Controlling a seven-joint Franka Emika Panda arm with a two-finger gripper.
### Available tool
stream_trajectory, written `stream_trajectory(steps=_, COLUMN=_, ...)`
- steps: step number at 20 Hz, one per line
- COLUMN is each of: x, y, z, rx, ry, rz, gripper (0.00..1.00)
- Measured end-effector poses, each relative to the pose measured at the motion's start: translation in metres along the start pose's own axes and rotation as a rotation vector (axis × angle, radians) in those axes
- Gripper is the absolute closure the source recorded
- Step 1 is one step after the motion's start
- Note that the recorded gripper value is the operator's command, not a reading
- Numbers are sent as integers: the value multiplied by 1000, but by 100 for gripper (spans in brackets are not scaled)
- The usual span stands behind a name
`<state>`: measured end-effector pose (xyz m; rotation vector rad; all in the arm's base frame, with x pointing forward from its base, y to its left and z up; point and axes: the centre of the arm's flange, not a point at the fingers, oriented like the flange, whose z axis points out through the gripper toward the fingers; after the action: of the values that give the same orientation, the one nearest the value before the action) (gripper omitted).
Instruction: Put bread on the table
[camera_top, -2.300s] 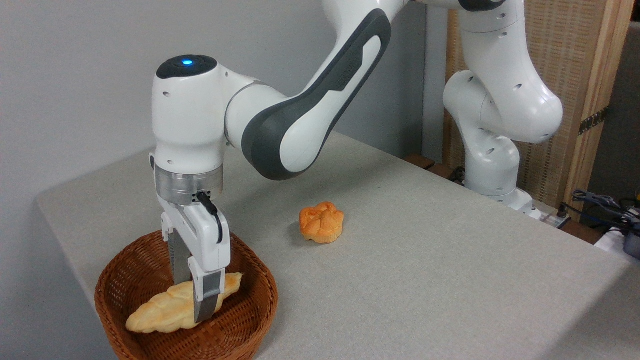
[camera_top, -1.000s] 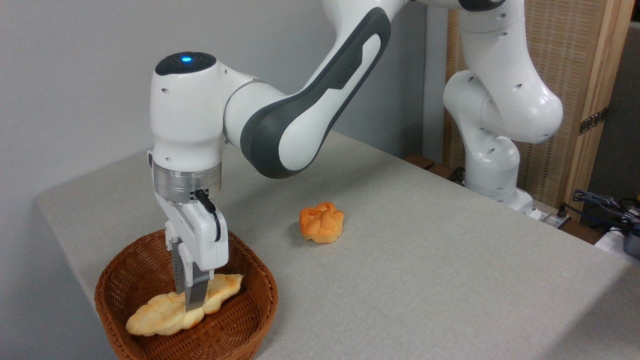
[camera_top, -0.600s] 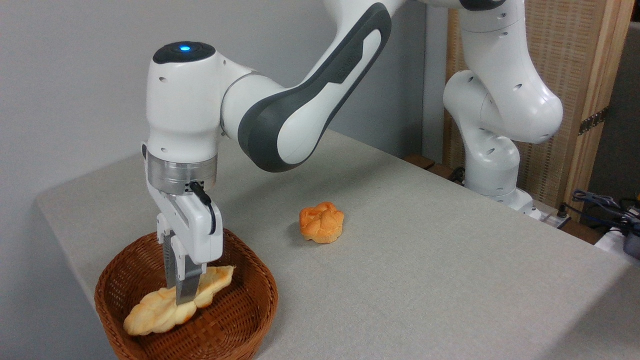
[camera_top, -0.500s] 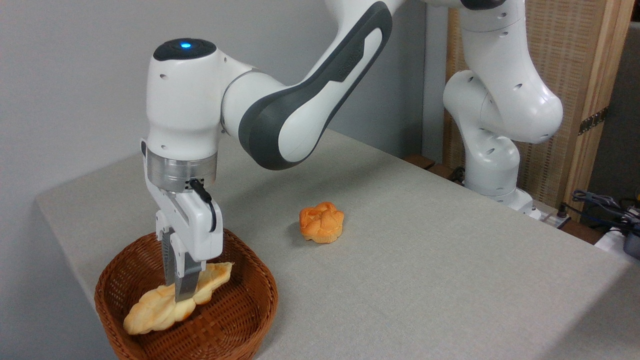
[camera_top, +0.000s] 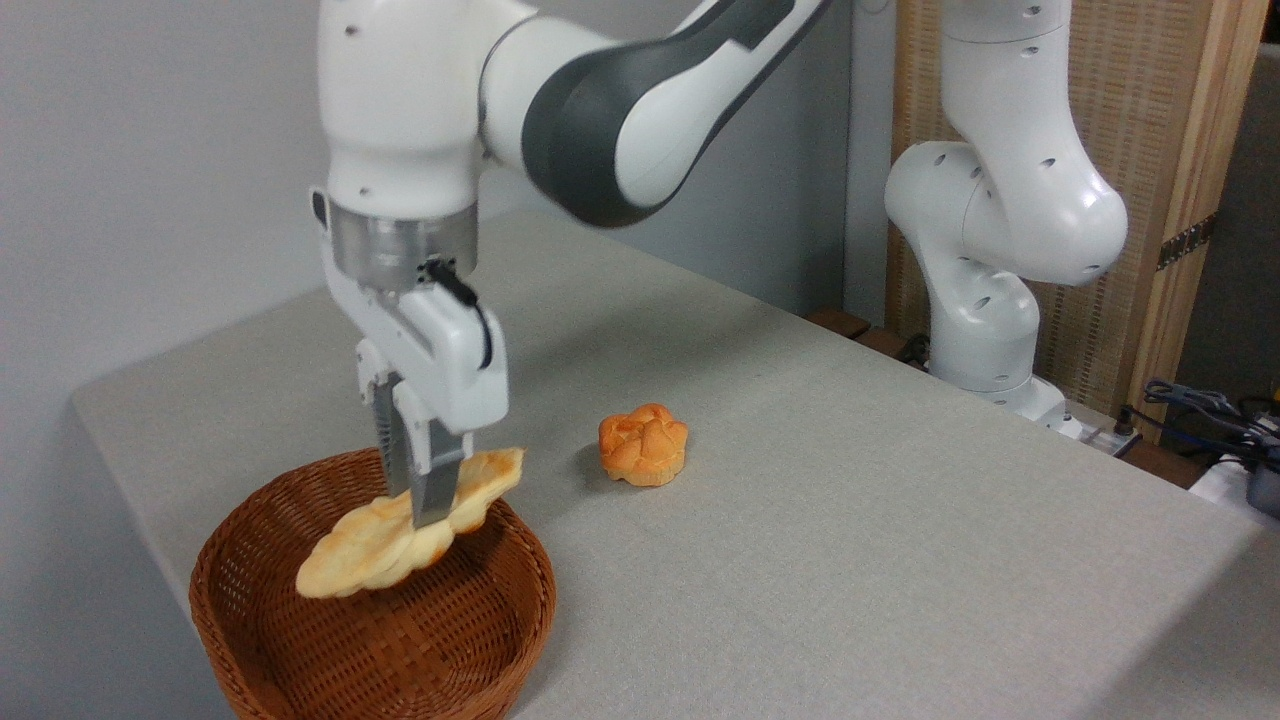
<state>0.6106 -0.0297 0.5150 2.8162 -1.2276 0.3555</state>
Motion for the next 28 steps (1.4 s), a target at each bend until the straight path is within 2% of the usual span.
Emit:
stream_trajectory(steps=2, x=-16, y=-2, z=-23, rx=-13, ry=-15, rz=4, gripper=67)
stream_trajectory(steps=5, x=-53, y=-1, z=-56, rx=-63, ry=-56, rz=80, gripper=62)
stream_trajectory(steps=7, x=-86, y=1, z=-72, rx=-81, ry=-60, rz=132, gripper=58)
stream_trajectory(steps=9, x=-116, y=7, z=-82, rx=-87, ry=-52, rz=150, gripper=47)
stream_trajectory(steps=10, x=-127, y=12, z=-84, rx=-97, ry=-52, rz=151, gripper=37)
stream_trajectory(steps=11, x=-134, y=19, z=-84, rx=-113, ry=-56, rz=152, gripper=21)
stream_trajectory(steps=12, x=-139, y=26, z=-83, rx=-136, ry=-66, rz=153, gripper=15)
stream_trajectory(steps=15, x=-145, y=36, z=-77, rx=-186, ry=-92, rz=154, gripper=7)
stream_trajectory(steps=18, x=-145, y=38, z=-73, rx=-202, ry=-102, rz=145, gripper=0)
stream_trajectory(steps=28, x=-145, y=40, z=-72, rx=-205, ry=-106, rz=126, gripper=0)
